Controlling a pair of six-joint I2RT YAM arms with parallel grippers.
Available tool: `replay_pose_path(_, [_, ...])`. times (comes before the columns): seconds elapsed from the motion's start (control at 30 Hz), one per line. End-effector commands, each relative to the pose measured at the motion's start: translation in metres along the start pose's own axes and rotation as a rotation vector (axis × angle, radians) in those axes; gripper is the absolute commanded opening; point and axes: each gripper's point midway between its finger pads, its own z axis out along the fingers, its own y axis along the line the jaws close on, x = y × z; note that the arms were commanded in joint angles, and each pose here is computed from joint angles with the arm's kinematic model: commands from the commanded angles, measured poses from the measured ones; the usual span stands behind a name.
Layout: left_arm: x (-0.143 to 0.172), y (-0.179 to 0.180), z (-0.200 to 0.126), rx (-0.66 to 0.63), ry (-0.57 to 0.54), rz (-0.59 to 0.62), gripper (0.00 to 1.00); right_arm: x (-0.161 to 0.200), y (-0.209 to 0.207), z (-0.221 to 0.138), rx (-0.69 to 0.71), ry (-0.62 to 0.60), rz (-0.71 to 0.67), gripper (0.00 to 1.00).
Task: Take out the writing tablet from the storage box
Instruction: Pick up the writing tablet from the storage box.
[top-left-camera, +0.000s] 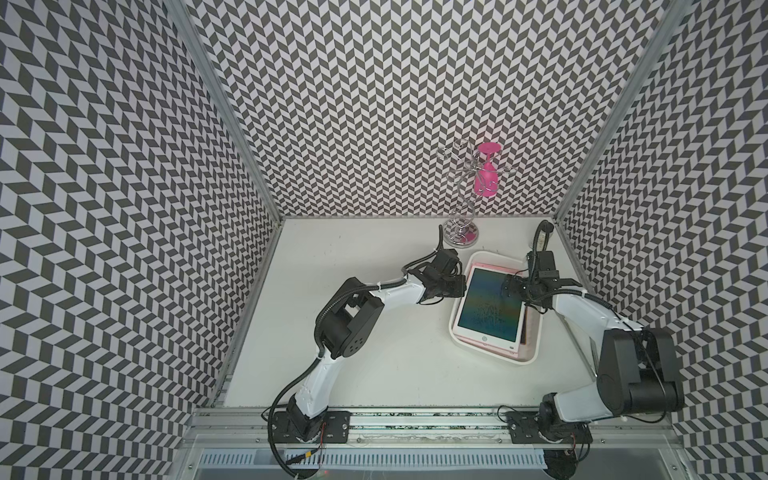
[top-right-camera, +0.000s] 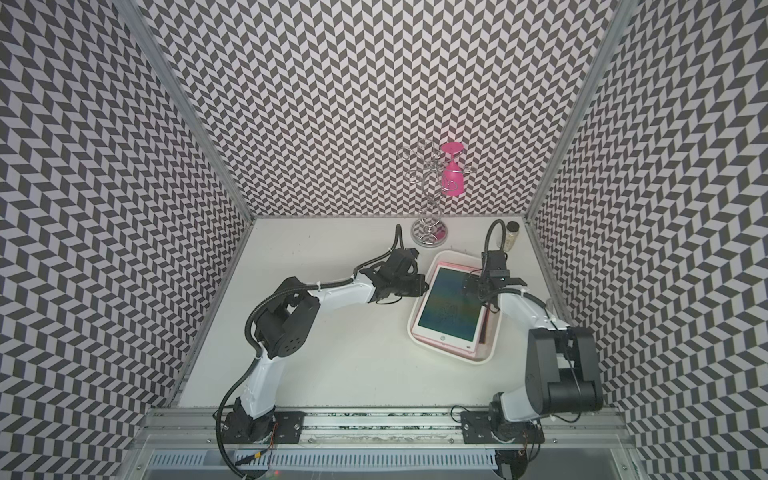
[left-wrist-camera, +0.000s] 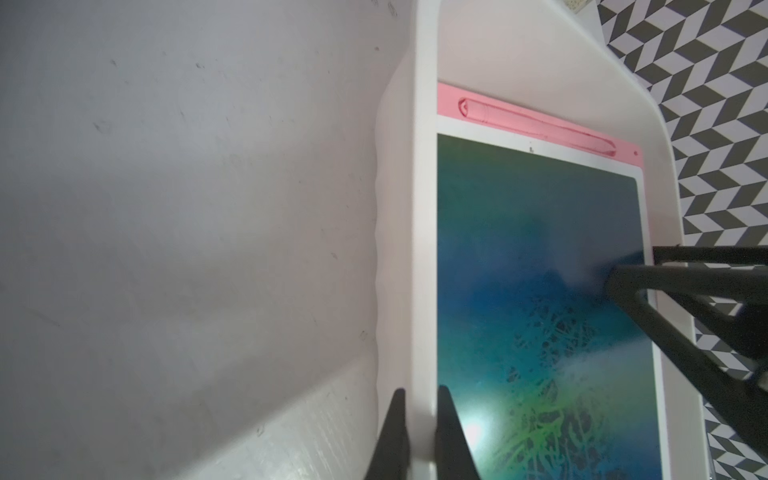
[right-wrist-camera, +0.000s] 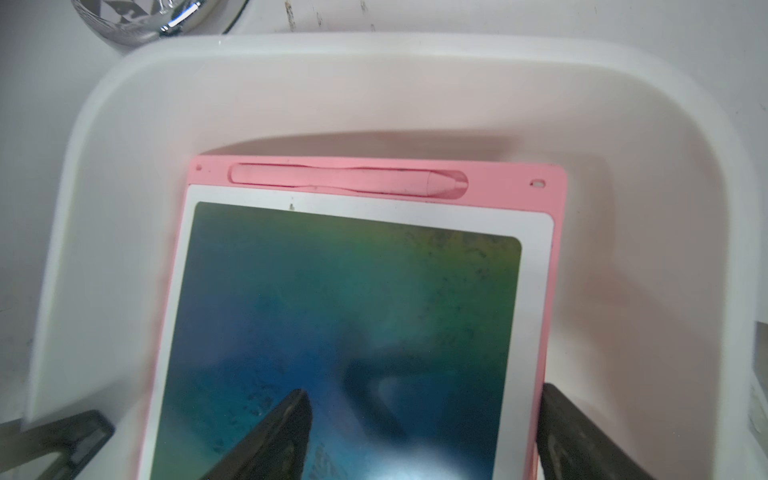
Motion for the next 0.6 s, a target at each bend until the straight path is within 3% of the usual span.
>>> replay_pose_path(0.0, [0.064, 0.012, 0.027, -0.010, 0.170, 0.043, 0.00, -0.021, 0.017, 0.004, -0.053, -0.069, -0.013, 0.83])
replay_pose_path(0.17, [0.062, 0.013, 0.026, -0.006, 0.167, 0.041, 0.00, -0.019, 0.028, 0.006, -0.123, -0.061, -0.008, 0.83])
replay_pose_path(0.57, [0.066, 0.017, 0.029, -0.011, 0.174, 0.037, 0.00, -0.025, 0.056, -0.030, -0.315, -0.104, 0.008, 0.80])
